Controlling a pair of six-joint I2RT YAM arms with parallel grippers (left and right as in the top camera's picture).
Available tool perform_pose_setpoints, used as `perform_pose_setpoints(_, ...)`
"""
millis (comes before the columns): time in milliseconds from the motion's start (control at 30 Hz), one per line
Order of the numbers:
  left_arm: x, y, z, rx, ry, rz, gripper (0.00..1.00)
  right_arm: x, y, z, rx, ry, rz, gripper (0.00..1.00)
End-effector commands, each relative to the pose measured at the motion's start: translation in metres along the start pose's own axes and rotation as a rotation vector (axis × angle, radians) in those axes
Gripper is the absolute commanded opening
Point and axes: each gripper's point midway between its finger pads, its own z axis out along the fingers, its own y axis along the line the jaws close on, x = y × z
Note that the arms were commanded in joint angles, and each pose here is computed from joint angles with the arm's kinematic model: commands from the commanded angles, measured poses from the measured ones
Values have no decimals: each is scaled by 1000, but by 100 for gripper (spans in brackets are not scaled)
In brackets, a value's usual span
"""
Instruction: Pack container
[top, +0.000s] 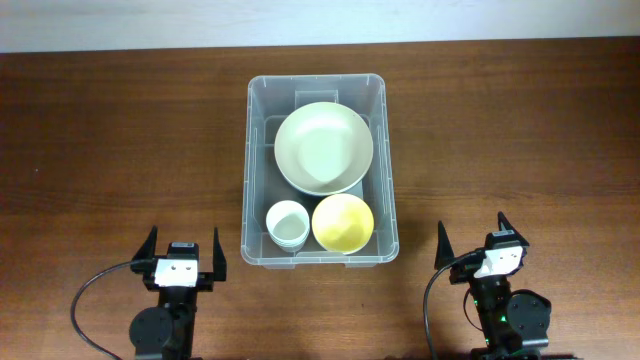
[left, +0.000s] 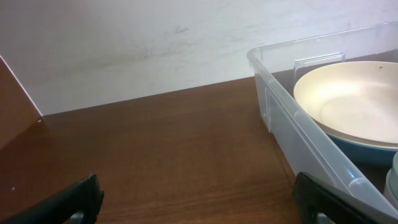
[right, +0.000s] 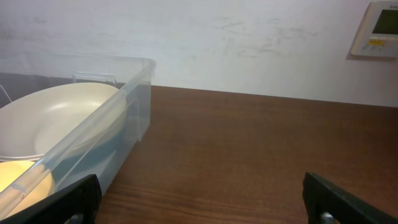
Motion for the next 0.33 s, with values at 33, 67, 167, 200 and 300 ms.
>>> perform_pose_setpoints(33, 1, -3, 0, 16, -5, -12, 100, 2, 0, 0, -5, 3, 2, 98)
perform_pose_setpoints(67, 1, -3, 0, 16, -5, -12, 100, 2, 0, 0, -5, 3, 2, 99)
perform_pose_setpoints(167, 1, -3, 0, 16, -5, -12, 100, 2, 0, 0, -5, 3, 2, 99)
perform_pose_setpoints(200, 1, -3, 0, 16, -5, -12, 100, 2, 0, 0, -5, 3, 2, 99)
perform_pose_setpoints(300, 1, -3, 0, 16, -5, -12, 100, 2, 0, 0, -5, 3, 2, 99)
